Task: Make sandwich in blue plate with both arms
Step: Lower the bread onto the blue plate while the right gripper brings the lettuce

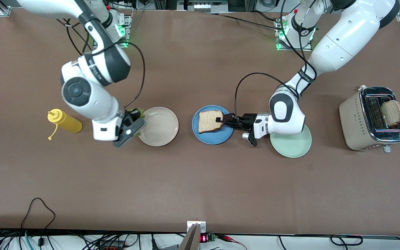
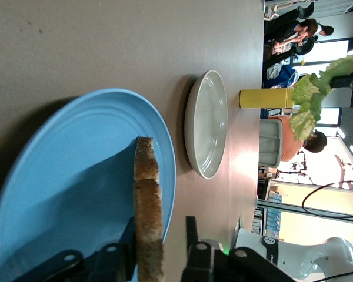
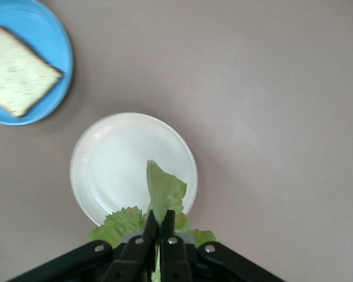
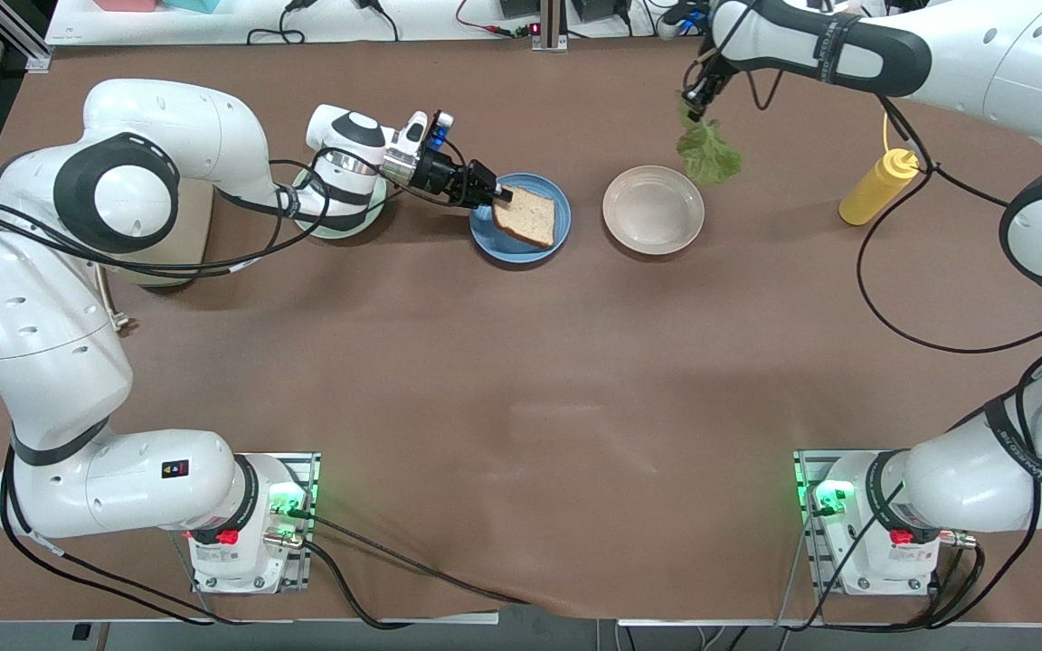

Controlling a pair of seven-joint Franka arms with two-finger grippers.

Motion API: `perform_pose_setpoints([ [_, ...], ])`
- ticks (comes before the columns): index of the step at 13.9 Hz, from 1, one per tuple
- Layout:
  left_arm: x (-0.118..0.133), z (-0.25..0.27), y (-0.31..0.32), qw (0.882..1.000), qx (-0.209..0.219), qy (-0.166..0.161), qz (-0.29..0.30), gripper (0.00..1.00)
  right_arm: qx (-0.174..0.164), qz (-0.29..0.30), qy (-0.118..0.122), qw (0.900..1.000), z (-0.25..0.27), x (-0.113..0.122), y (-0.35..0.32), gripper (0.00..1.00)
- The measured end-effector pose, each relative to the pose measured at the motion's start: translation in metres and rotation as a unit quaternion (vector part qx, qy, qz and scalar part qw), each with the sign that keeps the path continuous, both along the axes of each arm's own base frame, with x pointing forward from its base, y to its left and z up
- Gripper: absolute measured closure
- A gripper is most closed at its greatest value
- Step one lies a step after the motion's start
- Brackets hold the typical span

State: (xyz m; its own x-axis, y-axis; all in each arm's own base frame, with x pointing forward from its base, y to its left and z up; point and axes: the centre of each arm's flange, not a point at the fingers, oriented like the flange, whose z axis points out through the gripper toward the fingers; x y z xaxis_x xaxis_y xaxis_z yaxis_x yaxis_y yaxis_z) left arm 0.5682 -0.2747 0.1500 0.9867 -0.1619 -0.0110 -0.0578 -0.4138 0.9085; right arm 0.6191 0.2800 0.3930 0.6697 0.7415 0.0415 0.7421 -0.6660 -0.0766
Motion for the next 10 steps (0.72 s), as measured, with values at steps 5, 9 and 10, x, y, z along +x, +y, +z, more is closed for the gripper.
perform_pose_setpoints([
  [5,0.017,0.02,0.026,0.999,0.027,-0.044,-0.011,0.09,0.021,0.101,-0.025,0.994,0.021,-0.02,0.074,0.96],
  [9,0.027,0.047,0.068,0.991,0.069,-0.078,-0.084,0.0,0.033,0.14,-0.028,0.989,0.018,-0.034,0.12,0.96],
  [10,0.028,0.057,0.08,0.987,0.088,-0.079,-0.107,0.0,0.037,0.147,-0.03,0.988,0.017,-0.036,0.13,0.96],
])
